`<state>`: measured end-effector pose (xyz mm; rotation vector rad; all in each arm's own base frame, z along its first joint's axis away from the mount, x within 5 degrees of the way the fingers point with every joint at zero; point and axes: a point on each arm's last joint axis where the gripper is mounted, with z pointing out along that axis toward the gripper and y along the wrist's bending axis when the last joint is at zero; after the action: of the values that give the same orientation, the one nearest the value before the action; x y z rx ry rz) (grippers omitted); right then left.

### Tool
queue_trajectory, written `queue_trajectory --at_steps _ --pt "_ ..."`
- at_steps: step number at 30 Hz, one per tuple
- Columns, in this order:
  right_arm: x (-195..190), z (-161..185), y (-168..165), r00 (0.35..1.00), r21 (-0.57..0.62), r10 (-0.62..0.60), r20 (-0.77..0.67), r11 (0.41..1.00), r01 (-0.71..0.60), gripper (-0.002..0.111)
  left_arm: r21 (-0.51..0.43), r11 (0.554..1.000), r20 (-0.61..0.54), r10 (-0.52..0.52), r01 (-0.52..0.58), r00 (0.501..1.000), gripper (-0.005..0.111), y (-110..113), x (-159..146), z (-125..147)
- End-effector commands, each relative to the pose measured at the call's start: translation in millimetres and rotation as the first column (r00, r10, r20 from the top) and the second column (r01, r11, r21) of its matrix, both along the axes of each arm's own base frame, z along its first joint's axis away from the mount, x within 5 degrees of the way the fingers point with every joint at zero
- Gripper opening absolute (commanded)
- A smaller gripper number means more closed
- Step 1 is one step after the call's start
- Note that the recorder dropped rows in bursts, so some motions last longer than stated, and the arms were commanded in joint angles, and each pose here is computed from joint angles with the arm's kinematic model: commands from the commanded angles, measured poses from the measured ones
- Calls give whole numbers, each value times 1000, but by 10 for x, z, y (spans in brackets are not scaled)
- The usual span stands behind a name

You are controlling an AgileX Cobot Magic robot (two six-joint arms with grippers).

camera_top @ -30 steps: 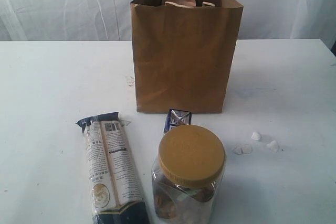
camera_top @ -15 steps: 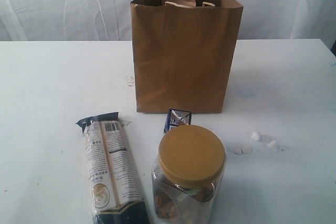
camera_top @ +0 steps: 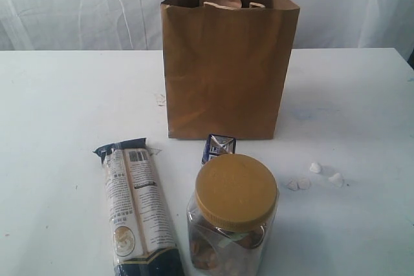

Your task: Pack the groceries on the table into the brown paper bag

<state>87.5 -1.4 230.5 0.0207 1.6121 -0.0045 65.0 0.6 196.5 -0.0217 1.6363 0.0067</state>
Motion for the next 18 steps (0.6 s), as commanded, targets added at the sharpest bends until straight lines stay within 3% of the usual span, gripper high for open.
queue_trajectory --at_steps 1,2,6,9,11,18 --pt "-131 -189 8 999 -24 13 37 1000 -12 0 -15 1000 4 -1 1 1000 0 -1 -3 -7" --pt "-198 -120 1 990 -23 6 143 1000 -2 0 -15 1000 4 -1 1 1000 0 -1 -3 -7" --pt "-318 -131 16 984 -24 25 174 999 -21 0 -15 1000 4 -1 1 1000 0 -1 -3 -7" --pt "-310 -255 39 998 -25 50 39 998 -49 0 -15 1000 2 -1 2 1000 0 -2 -2 -9" --pt "-344 -488 81 971 -16 97 -219 995 -103 0 -15 1000 2 -1 2 1000 0 -2 -2 -9" --pt "-344 -492 58 971 -94 75 -225 991 -98 0 -15 1000 2 -1 2 1000 0 -2 -2 -9"
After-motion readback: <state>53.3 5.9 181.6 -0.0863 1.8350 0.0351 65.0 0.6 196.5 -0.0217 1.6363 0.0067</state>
